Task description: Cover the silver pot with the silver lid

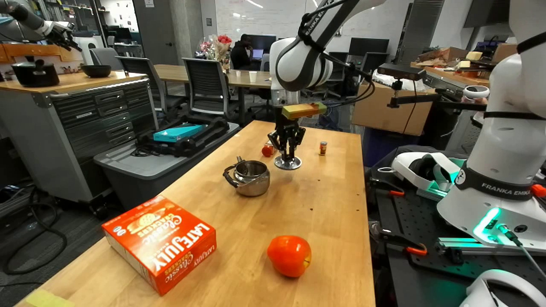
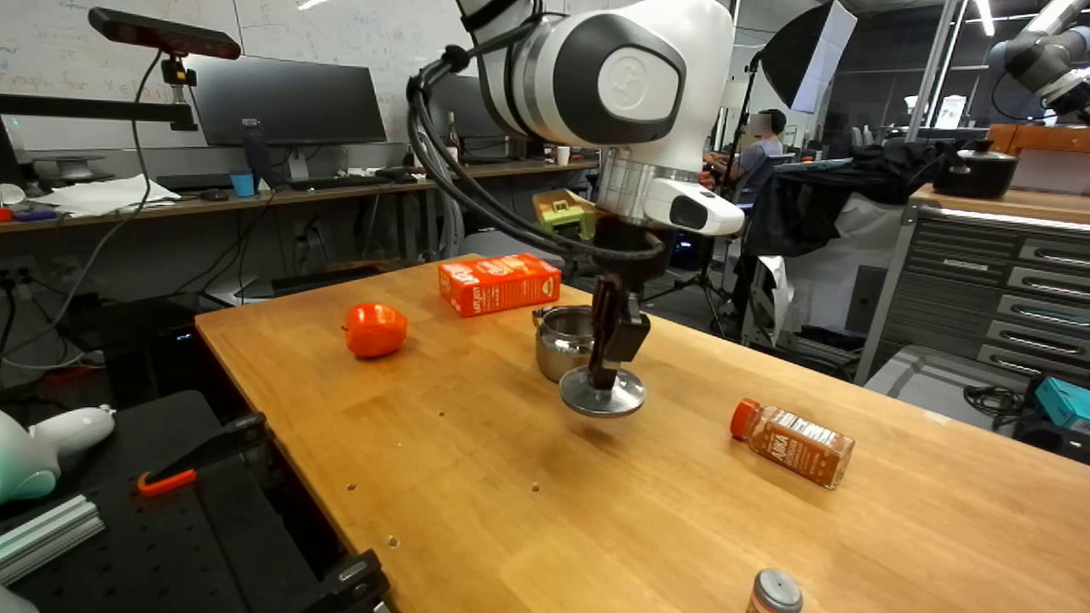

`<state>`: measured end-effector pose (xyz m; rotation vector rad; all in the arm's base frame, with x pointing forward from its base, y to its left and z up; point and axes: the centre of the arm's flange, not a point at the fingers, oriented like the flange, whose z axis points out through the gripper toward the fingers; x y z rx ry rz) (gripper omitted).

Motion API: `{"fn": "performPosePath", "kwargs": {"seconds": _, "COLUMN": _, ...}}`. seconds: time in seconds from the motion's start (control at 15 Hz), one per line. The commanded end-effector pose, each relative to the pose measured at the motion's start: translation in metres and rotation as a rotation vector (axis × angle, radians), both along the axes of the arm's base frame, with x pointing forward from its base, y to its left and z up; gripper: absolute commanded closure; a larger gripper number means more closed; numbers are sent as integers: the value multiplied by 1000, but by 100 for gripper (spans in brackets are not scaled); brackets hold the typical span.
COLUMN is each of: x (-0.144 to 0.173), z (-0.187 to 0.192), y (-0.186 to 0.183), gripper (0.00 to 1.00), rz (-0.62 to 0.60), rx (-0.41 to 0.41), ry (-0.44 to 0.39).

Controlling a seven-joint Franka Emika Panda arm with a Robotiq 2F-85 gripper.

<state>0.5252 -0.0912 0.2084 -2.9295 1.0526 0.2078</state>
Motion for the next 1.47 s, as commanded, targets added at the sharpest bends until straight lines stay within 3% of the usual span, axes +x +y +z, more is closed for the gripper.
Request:
{"fn": "performPosePath", "kwargs": {"seconds": 0.0, "x": -10, "z": 33, "y": 15, "gripper": 93, "rz": 39, "rx": 9, "ry": -37}}
{"fn": "performPosePath", "kwargs": {"seconds": 0.4, "x": 9, "z": 68, "y": 35, "gripper": 93, "rz": 68, "rx": 26, "ry": -46}}
{"fn": "performPosePath", "kwargs": {"seconds": 0.87, "x": 30, "z": 91, "y": 70, "gripper": 93, "rz": 133, "rx": 58, "ry": 4}}
{"fn": "performPosePath", "kwargs": {"seconds": 1.4, "x": 58, "z": 101, "y": 90, "gripper": 93, "rz": 173, "rx": 65, "ry": -55}}
